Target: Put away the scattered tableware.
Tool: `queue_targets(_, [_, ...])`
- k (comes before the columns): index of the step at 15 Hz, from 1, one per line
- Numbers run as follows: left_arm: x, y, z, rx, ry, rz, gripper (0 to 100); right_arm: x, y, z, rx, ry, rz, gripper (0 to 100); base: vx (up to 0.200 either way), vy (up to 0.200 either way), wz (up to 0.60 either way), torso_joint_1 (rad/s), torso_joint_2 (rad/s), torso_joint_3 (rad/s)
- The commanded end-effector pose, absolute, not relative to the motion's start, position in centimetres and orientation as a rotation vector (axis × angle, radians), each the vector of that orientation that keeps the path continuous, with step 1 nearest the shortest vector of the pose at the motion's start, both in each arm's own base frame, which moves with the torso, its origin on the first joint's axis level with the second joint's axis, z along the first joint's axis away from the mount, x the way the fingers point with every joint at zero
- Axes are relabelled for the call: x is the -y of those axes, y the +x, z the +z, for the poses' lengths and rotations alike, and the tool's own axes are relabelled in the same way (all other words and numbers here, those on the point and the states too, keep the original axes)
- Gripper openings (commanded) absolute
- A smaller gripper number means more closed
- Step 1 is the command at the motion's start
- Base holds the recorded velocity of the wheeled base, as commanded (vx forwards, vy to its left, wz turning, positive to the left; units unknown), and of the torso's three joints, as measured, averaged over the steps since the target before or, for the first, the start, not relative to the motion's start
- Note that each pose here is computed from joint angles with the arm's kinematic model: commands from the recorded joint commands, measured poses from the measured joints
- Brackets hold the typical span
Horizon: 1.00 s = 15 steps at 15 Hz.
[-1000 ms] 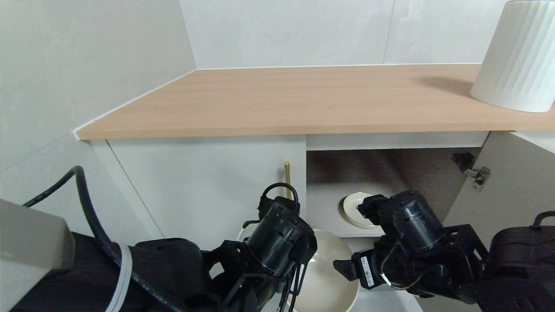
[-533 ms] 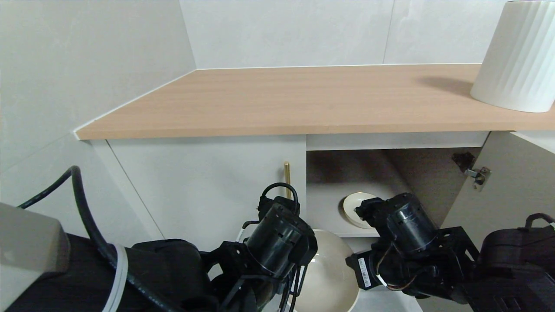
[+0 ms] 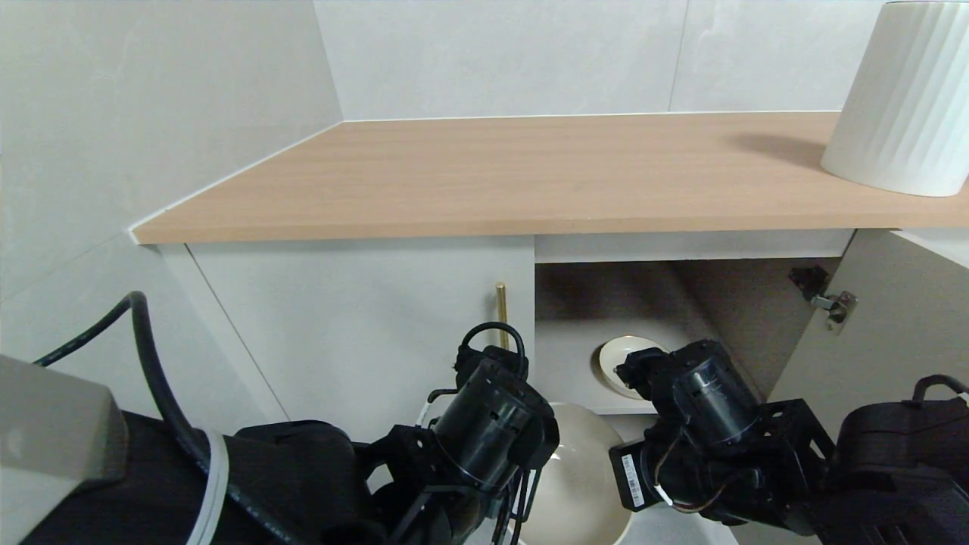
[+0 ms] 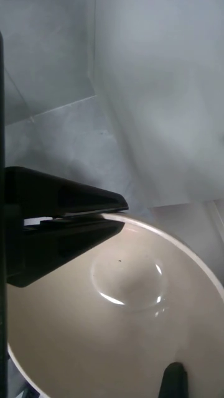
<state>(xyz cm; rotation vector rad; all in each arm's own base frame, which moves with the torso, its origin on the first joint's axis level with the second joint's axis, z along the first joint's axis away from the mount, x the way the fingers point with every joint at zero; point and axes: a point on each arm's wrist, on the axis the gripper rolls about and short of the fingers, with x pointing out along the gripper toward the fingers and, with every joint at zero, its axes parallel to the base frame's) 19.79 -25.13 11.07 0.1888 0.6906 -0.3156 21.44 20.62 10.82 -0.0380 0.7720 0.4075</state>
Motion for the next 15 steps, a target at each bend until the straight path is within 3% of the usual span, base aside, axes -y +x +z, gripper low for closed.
queue_targets(1, [25.1,19.8,11.0,-0.691,0.192,-0.313,0,-20.6,21.4,10.8,-0.772,-0.039,0.407,0,0.0,0.0,0.0,0.0,0.0,0.0])
queue_targets(2, [25.1,19.8,11.0,-0.689,0.196,-0.304,0,-20.6,21.4,10.8,-0.772,-0.039,0.407,0,0.0,0.0,0.0,0.0,0.0,0.0])
queue_targets(3, [25.0,19.8,10.9,-0.687,0.201,-0.298,100,-20.6,21.4,10.9,-0.771,-0.038,0.407,0,0.0,0.0,0.0,0.0,0.0,0.0])
queue_targets(10, [25.0,19.8,11.3,-0.669,0.187,-0.289,100,-20.5,21.6,10.6,-0.777,-0.039,0.398,0,0.0,0.0,0.0,0.0,0.0,0.0])
queue_targets(15, [25.1,19.9,11.5,-0.641,0.167,-0.286,100,-18.4,25.7,9.5,-0.783,0.085,0.237,0,0.0,0.0,0.0,0.0,0.0,0.0])
